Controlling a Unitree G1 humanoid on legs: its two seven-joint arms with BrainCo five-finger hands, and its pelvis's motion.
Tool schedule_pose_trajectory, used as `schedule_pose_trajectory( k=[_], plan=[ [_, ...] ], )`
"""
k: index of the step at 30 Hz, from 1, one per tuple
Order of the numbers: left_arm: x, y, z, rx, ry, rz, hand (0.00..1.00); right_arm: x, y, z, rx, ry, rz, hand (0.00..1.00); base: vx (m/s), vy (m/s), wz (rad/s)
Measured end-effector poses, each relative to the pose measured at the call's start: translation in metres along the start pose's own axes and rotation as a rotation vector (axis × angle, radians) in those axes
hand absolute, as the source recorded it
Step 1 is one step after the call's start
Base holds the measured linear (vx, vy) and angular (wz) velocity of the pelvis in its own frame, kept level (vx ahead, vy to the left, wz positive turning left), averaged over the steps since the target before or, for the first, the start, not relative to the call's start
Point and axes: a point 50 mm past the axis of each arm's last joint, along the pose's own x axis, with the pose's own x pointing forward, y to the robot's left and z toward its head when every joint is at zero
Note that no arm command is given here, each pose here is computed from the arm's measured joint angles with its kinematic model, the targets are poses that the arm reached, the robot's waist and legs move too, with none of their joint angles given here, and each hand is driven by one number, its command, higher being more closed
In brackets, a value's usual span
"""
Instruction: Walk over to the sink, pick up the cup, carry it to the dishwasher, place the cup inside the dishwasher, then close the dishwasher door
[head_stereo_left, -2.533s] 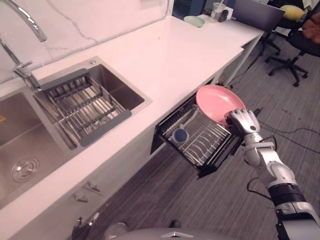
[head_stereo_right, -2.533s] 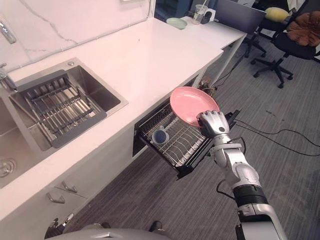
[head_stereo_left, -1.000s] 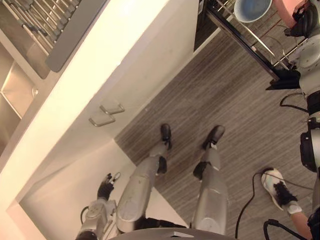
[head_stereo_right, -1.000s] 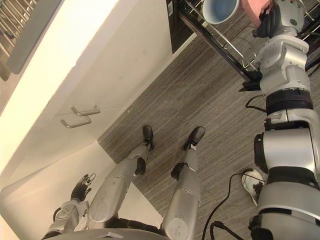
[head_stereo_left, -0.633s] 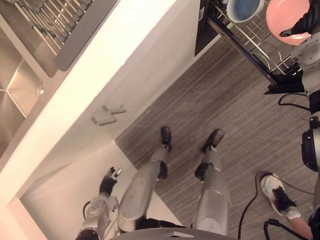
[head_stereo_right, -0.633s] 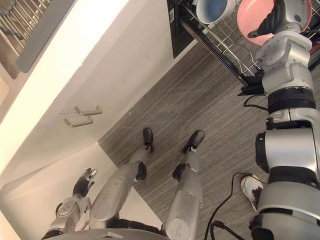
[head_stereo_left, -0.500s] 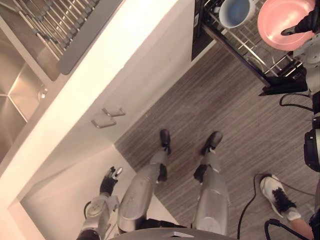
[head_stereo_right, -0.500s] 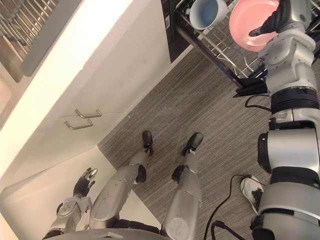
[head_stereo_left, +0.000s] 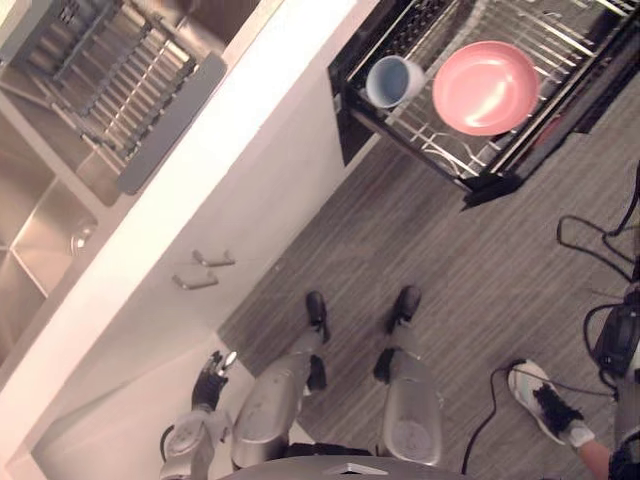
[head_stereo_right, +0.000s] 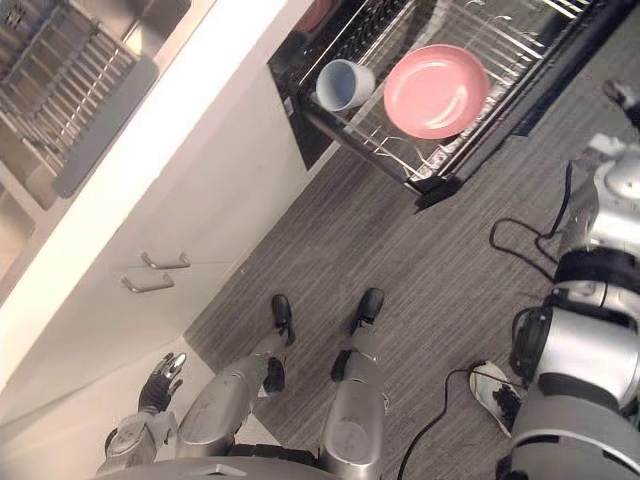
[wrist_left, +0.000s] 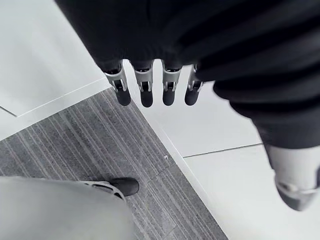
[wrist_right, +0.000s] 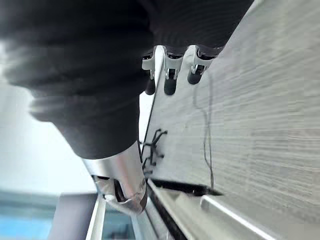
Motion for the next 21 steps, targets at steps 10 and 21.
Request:
schedule_pose_trajectory(
  k=[10,21],
  plan=[
    [-0.003,0.007,-0.009,0.005,0.030,0.076,0.00,-0.023,0.021,-0.056,0.280,0.301,0.174,1.00,0.03,-0.055,-0.08],
    [0.000,-0.011,-0.014,0.018,0.063,0.021,0.00,-0.007,0.063,-0.002,0.389,0.192,0.330,1.00,0.01,-0.002,0.12]
  ],
)
